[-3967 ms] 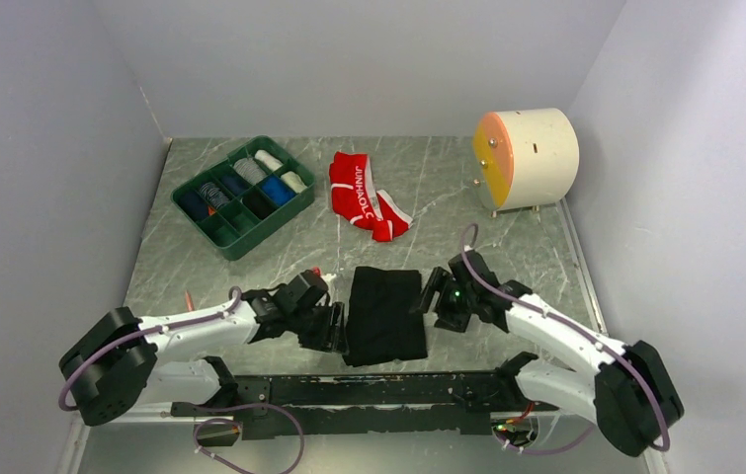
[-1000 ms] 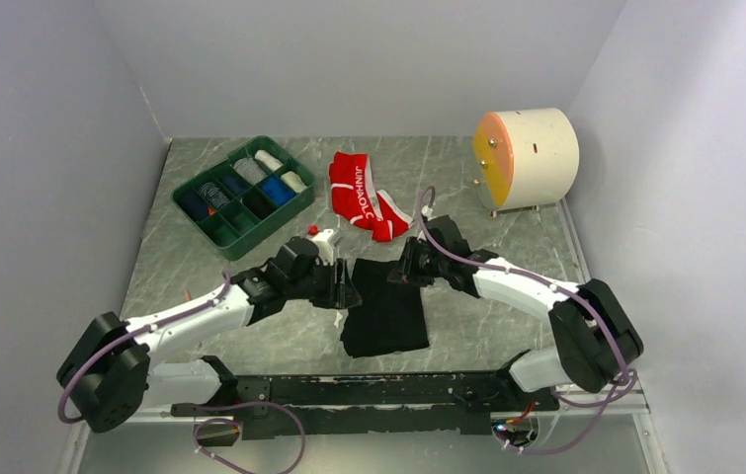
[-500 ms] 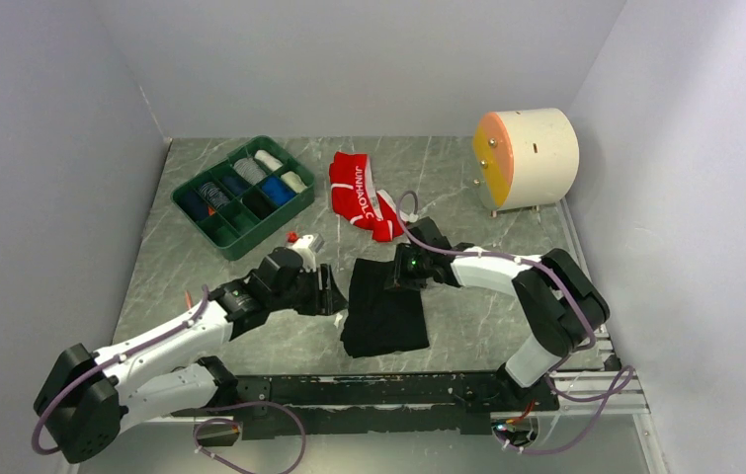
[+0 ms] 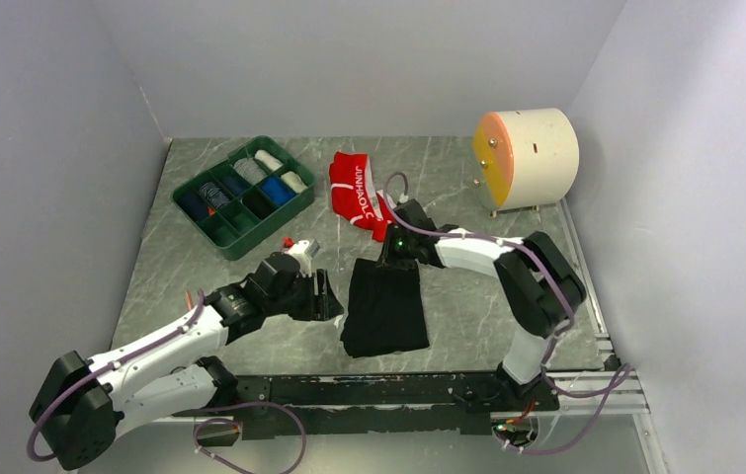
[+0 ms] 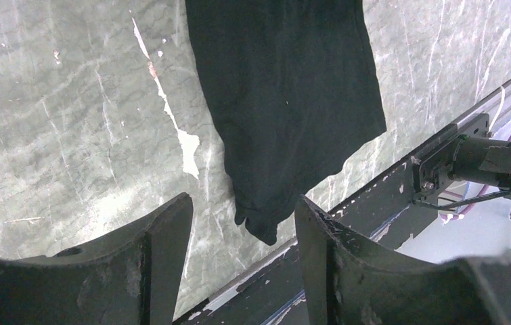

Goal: Roll the underwear
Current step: Fold the underwear at the center of the board.

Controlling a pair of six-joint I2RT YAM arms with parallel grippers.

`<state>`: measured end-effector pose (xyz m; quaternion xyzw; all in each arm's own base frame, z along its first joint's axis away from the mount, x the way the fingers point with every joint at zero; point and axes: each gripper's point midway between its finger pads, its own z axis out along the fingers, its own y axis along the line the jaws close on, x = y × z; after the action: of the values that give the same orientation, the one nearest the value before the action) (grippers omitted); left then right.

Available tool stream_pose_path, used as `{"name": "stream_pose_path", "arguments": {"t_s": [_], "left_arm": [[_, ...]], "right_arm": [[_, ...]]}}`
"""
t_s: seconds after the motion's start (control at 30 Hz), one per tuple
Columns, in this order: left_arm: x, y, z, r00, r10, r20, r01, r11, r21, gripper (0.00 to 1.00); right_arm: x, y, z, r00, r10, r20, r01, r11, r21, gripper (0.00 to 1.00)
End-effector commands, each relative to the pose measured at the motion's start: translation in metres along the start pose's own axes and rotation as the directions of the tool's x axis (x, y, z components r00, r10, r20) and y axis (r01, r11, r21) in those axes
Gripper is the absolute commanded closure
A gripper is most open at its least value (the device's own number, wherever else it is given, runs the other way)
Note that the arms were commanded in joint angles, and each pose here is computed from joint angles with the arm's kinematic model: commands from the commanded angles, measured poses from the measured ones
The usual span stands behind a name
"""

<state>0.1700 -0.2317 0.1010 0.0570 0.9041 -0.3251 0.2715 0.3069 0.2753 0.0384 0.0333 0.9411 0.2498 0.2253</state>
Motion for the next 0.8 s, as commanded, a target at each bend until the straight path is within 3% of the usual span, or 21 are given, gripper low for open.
{"name": "stream_pose_path", "arguments": {"t_s": [0.0,0.13,0.37,0.53,0.77], "left_arm": [[0.001,-0.001,-0.004,1.0,-0.005,0.006,0.005,1.0,0.011,0.38],[0.001,0.001,-0.006,1.0,-0.001,0.011,0.001,1.0,-0.003,0.37],[-0.004,-0.005,-0.008,1.0,0.006,0.018,-0.006,1.0,0.018,0.37],[-0.006,-0.005,-0.007,1.0,-0.007,0.025,0.007,1.0,0.007,0.36],[-0.016,0.004,-0.013,0.995,-0.05,0.085,0.055,0.997,-0.052,0.33]], "right_arm": [[0.002,-0.019,0.02,1.0,0.004,-0.029,-0.001,0.994,0.11,0.8],[-0.009,-0.008,0.013,0.998,-0.055,-0.027,0.057,0.995,0.085,0.79],[-0.022,0.028,-0.036,0.994,-0.107,0.031,0.109,0.993,-0.05,0.74],[0.021,0.043,-0.053,0.999,-0.037,-0.03,0.031,0.982,-0.187,0.73],[0.079,0.046,-0.038,0.995,-0.009,-0.1,-0.012,0.978,-0.207,0.74]]}}
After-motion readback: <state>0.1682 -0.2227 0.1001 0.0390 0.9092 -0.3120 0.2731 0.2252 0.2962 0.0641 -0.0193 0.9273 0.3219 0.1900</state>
